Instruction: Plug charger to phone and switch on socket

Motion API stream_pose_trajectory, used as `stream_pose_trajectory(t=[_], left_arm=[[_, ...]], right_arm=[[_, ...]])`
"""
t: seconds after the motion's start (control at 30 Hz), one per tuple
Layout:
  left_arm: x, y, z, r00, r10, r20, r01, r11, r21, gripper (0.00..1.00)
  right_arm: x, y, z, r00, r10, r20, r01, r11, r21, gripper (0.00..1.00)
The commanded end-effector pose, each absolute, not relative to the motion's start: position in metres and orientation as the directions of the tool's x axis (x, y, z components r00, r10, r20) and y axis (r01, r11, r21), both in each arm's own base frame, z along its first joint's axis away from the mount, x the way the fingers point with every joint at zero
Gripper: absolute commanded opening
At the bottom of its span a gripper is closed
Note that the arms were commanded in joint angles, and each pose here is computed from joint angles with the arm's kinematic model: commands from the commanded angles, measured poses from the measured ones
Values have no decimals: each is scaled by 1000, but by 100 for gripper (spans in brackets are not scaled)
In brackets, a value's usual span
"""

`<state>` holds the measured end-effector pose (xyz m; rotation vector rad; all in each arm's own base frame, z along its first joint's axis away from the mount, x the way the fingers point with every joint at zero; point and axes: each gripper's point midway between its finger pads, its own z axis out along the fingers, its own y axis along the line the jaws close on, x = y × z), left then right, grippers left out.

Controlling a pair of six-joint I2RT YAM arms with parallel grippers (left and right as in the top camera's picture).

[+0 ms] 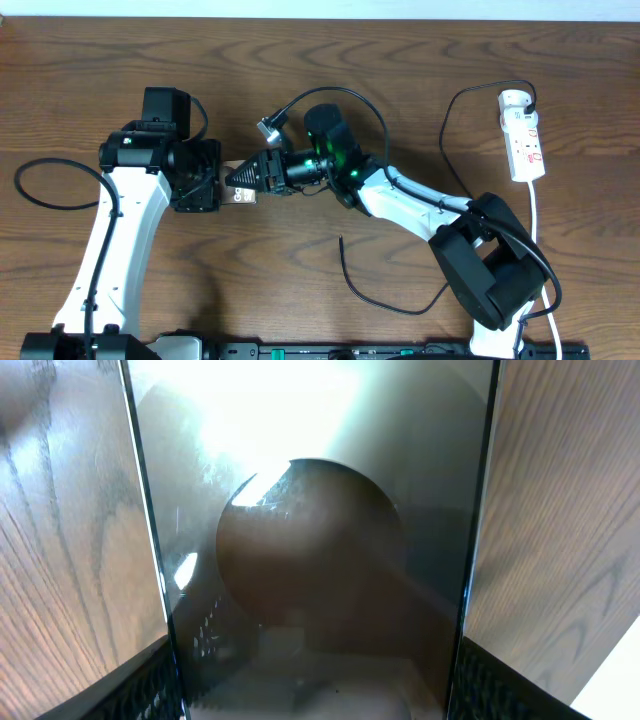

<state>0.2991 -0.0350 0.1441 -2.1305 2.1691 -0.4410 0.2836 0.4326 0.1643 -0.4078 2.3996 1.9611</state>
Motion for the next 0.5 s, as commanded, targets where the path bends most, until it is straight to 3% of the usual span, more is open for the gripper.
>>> stream_pose_trajectory(t=[0.0, 0.07, 0.47], left_arm=[[299, -39, 150, -33, -984, 175, -964, -15, -266, 7], [299, -39, 150, -33, -984, 175, -964, -15, -266, 7], [297, -53, 151, -75, -978, 195, -964, 21, -264, 7]], right_arm=[[283, 437, 169, -960, -185, -211, -244, 174, 954, 60], [284, 437, 169, -960, -184, -211, -244, 175, 954, 53], [285, 437, 169, -961, -179, -212, -244, 178, 953, 53]])
